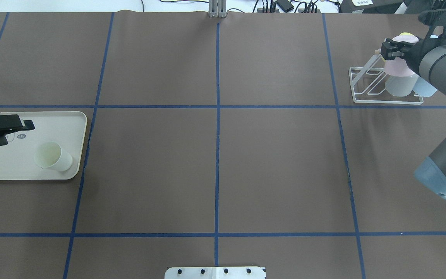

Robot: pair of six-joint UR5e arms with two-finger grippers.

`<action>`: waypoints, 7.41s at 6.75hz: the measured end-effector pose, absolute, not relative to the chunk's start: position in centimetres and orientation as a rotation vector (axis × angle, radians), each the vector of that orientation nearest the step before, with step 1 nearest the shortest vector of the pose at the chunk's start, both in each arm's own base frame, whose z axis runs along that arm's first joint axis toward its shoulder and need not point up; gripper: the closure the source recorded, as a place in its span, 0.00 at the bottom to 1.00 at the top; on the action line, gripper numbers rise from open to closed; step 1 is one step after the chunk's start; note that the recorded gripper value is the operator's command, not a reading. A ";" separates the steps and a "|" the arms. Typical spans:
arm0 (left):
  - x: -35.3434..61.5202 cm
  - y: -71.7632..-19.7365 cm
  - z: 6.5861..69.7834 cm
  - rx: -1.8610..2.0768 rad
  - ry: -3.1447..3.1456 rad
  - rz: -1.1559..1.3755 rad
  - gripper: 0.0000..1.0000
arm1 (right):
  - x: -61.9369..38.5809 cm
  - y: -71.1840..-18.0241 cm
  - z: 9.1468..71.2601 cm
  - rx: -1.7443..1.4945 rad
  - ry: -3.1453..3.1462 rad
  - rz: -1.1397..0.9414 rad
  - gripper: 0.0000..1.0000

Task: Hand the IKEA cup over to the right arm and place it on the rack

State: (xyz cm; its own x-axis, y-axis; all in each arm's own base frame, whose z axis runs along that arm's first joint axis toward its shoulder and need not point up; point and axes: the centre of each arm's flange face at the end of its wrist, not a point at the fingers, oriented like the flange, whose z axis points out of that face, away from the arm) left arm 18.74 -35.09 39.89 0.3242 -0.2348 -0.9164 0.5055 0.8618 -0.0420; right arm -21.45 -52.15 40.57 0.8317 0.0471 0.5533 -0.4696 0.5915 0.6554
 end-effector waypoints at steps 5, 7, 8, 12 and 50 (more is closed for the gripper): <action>18.9 -35.2 40.0 0.271 1.142 -0.499 0.00 | -23.6 -53.8 42.1 0.877 -0.491 0.286 1.00; 18.9 -35.3 40.0 0.270 1.144 -0.502 0.00 | -23.6 -53.9 42.4 0.883 -0.475 0.293 1.00; 18.9 -35.3 40.0 0.269 1.145 -0.502 0.00 | -23.5 -54.0 42.5 0.891 -0.467 0.302 1.00; 19.1 -35.4 40.4 0.263 1.137 -0.505 0.00 | -23.3 -52.9 42.4 0.977 -0.472 0.344 1.00; 19.7 -35.6 40.5 0.248 1.143 -0.516 0.00 | -26.9 -51.8 47.0 1.068 -0.450 0.403 0.00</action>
